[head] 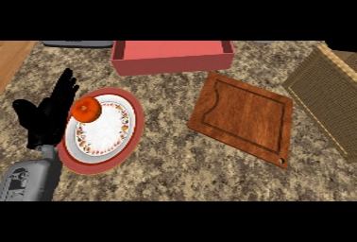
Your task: Pick the croissant from the cutting board and place it in the basket
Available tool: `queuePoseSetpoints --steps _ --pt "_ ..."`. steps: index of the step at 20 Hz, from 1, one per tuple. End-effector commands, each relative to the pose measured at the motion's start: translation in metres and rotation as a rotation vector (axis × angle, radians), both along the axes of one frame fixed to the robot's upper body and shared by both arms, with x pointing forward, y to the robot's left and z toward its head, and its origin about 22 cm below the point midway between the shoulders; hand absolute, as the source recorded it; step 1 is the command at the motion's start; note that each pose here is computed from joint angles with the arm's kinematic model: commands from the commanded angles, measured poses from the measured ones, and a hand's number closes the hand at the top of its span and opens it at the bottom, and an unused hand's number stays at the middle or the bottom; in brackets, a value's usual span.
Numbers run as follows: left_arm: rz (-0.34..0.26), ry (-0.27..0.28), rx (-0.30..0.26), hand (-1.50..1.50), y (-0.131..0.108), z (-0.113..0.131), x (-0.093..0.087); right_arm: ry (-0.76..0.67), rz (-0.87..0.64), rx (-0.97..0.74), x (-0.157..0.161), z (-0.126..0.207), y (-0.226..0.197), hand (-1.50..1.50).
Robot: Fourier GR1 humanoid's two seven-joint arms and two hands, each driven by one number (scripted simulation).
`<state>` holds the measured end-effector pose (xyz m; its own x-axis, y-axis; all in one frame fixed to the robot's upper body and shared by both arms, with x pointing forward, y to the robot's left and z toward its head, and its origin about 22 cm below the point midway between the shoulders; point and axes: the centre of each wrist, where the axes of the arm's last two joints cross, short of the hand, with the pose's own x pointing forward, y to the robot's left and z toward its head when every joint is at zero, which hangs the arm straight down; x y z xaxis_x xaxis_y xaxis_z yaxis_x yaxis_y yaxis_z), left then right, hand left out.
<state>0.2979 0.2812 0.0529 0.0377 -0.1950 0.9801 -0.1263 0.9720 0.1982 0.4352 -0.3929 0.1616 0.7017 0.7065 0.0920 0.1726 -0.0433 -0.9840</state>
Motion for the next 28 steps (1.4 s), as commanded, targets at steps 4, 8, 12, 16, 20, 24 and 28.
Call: queuePoseSetpoints --steps 4,8,12,16,20,24,28 --pt "-0.003 0.011 0.003 0.0 0.015 0.011 -0.011 0.041 -0.006 -0.004 -0.005 -0.02 -0.002 1.5" --pt "0.003 0.01 -0.009 0.0 -0.002 -0.008 0.002 0.067 -0.01 -0.037 -0.008 -0.039 0.003 1.5" --pt "-0.012 -0.01 0.003 0.0 0.0 0.007 -0.005 0.094 -0.044 -0.038 -0.019 -0.04 -0.019 1.5" --pt "0.004 -0.007 -0.003 0.0 -0.002 -0.002 -0.006 0.112 -0.039 -0.051 -0.021 -0.042 -0.022 1.5" --pt "0.0 -0.016 0.01 0.0 0.012 0.019 0.005 0.152 -0.046 -0.022 -0.028 -0.054 -0.029 1.5" --pt "0.011 -0.001 -0.017 0.0 0.013 -0.011 -0.001 0.165 -0.025 0.025 -0.023 -0.064 -0.012 1.5" --pt "-0.003 0.01 0.003 0.0 0.01 0.01 -0.002 0.189 -0.052 0.049 -0.036 -0.065 -0.034 1.5"
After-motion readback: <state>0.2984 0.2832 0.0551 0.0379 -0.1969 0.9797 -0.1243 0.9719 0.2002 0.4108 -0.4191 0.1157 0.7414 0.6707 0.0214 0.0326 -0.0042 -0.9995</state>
